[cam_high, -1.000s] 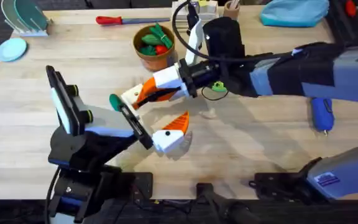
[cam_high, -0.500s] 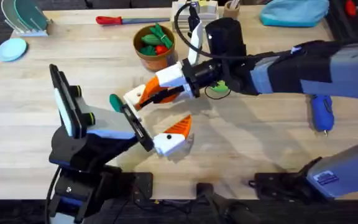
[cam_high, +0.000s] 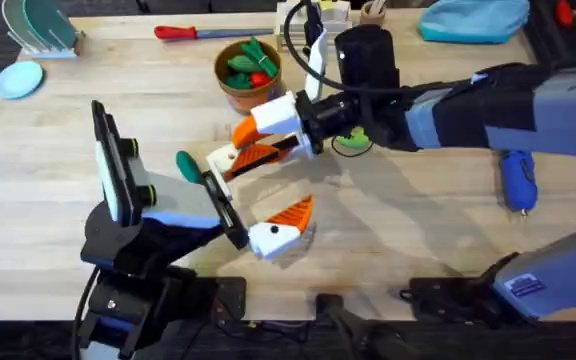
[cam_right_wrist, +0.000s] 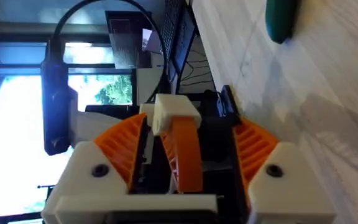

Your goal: Pick up the gripper from the table and insert it into the empty holder that is missing its gripper. Then pick up a screw, insert it into the mounting hole, and use the screwdriver to tighten it. Finally, clean up the table by picking up the vegetable and placing it into the bucket.

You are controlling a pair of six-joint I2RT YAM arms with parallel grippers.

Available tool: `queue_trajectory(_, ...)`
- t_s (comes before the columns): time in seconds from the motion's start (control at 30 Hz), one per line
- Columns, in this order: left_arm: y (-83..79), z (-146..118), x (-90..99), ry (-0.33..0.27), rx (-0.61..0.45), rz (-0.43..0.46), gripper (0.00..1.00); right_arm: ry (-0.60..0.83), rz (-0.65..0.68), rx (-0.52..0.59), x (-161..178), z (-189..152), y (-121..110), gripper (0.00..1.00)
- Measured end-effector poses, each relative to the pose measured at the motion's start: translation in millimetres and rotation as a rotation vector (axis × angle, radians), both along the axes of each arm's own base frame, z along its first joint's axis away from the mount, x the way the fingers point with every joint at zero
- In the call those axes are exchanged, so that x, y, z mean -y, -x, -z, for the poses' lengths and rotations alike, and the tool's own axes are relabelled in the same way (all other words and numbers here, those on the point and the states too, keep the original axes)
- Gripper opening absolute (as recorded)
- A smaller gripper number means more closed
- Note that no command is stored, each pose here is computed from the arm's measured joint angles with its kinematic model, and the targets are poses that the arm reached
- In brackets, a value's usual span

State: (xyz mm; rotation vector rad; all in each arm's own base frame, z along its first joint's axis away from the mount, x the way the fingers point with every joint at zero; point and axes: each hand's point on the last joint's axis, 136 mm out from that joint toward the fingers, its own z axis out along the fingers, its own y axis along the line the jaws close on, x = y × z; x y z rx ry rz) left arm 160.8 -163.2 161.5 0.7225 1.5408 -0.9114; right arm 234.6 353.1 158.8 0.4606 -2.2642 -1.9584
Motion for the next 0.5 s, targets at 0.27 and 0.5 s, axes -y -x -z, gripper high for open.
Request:
queue_trajectory(0.27,2.0,0,1.2,0.001,-0.001,0.013,0.992,-0.002,0.011,0.009,3,0,-4,0.903)
queue_trajectory(0.5,2.1,0,1.2,0.001,-0.001,0.014,0.992,-0.024,0.134,0.063,32,-5,-47,0.928)
